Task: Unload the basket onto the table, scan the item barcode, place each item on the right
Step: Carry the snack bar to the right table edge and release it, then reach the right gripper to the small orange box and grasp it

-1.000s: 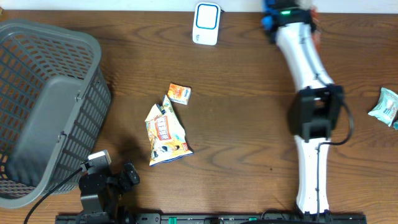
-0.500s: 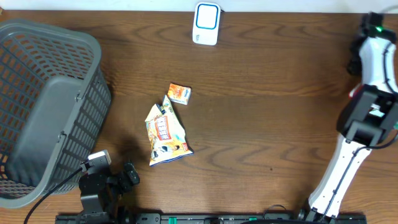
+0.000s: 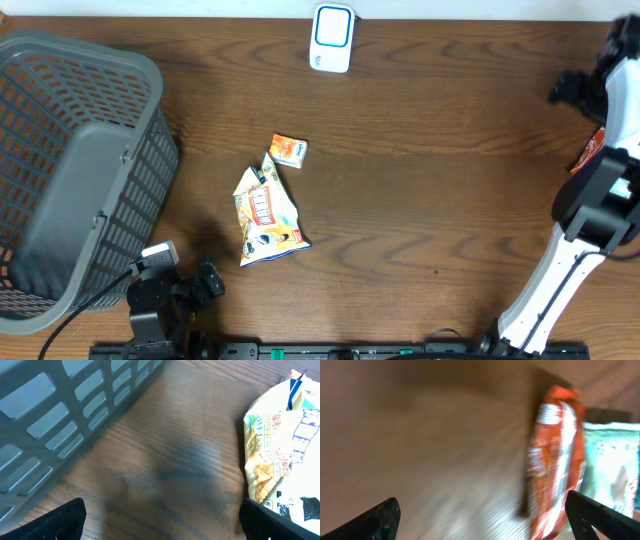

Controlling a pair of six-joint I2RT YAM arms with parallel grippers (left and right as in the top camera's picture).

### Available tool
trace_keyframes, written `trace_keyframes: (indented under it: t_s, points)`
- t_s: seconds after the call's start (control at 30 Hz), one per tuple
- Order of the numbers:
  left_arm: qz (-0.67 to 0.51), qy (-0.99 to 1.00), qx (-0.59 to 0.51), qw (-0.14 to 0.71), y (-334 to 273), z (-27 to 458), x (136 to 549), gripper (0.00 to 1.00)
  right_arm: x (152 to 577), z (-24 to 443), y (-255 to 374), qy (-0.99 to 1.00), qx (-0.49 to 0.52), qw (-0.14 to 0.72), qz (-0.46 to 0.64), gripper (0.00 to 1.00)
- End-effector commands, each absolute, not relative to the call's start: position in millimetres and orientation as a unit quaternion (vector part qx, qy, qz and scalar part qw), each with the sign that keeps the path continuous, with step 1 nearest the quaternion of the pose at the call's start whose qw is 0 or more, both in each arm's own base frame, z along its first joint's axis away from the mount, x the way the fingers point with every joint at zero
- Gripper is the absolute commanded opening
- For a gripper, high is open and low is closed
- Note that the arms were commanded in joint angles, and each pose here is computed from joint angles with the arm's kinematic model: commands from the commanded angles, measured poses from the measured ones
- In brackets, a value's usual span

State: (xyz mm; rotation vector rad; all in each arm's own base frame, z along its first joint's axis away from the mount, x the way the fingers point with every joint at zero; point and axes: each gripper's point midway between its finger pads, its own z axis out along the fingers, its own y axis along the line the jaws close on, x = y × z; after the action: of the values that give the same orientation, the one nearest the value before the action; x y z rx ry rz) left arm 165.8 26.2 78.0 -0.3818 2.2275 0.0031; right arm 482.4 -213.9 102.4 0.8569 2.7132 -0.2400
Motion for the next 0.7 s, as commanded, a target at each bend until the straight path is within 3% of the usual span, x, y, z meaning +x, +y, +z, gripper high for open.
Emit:
trace_keyframes:
  t_s: [0.0, 0.13, 0.33, 0.67]
  points:
    - [0.012, 0.905, -0.149, 0.399, 28, 63, 157, 0.98, 510, 190, -124, 0.944, 0.232, 0.234, 0.023, 0.99]
    - [0.012, 0.905, -0.149, 0.399, 28, 63, 157, 0.98, 515, 205, -19, 0.952, 0.165, 0.222, 0.129, 0.99]
    - [0.012, 0.905, -0.149, 0.399, 28, 63, 157, 0.98, 480, 175, 132, 0.955, 0.116, 0.092, 0.259, 0.98]
    - [0.012, 0.905, -0.149, 0.399, 28, 63, 157, 0.98, 383, 113, 280, 0.965, 0.079, -0.054, 0.242, 0.92]
